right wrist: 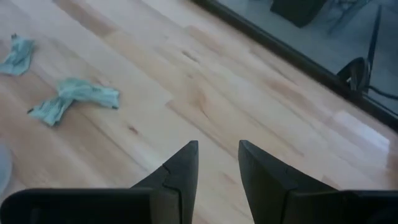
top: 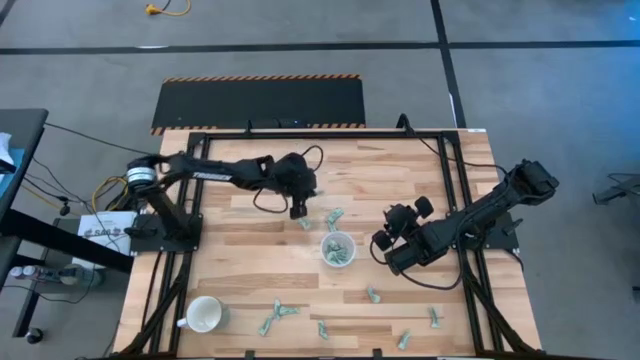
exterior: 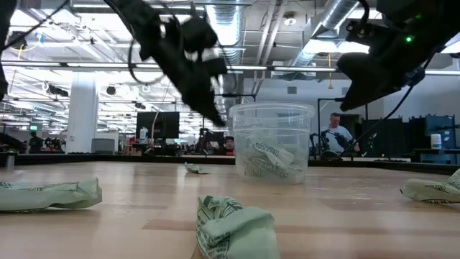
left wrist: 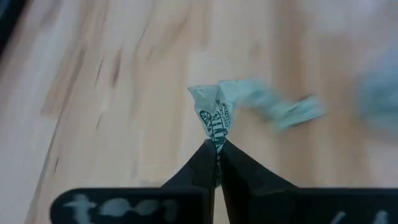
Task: Pick and place Stevia / Truvia into bins
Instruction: Put the stevia packet into the transparent container
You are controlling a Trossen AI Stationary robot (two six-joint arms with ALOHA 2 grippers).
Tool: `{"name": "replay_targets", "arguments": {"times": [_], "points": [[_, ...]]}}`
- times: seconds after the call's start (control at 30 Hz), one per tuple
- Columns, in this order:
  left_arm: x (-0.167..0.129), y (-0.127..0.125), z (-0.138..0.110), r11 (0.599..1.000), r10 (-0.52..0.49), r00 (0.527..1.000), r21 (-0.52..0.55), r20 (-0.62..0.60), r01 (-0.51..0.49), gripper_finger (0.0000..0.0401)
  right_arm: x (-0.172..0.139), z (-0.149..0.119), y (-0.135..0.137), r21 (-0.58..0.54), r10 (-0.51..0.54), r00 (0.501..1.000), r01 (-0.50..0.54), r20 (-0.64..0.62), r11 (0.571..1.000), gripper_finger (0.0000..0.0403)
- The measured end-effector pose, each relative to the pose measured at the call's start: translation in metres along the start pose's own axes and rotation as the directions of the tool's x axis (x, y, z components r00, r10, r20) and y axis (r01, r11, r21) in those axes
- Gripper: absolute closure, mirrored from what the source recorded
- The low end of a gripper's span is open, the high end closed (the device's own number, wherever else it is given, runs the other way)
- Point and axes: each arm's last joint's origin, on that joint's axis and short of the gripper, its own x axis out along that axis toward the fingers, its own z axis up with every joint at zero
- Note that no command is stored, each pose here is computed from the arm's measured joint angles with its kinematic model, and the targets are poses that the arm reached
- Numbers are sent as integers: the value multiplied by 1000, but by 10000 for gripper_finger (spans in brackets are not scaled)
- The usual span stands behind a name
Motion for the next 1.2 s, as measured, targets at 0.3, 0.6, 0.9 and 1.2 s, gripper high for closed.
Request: {"name": "replay_targets", "arguments": {"times": [0.3, 0.6, 0.9, 1.2], "points": [[-32, -73, 29, 977, -162, 972, 169, 171, 133, 401, 7, 6, -1, 26, -30, 999, 30, 29, 999, 296], [-11, -110, 30, 948, -248, 945, 257, 213, 191, 401, 14, 11, 0, 11, -27, 999, 27, 23, 1000, 296], [4, -126, 25, 935, -281, 938, 279, 202, 220, 401, 14, 11, 0, 8, -23, 1000, 23, 8, 1000, 296], [14, -138, 20, 915, -334, 923, 302, 192, 268, 401, 14, 11, 1, 16, -16, 1000, 16, 8, 1000, 296]]}}
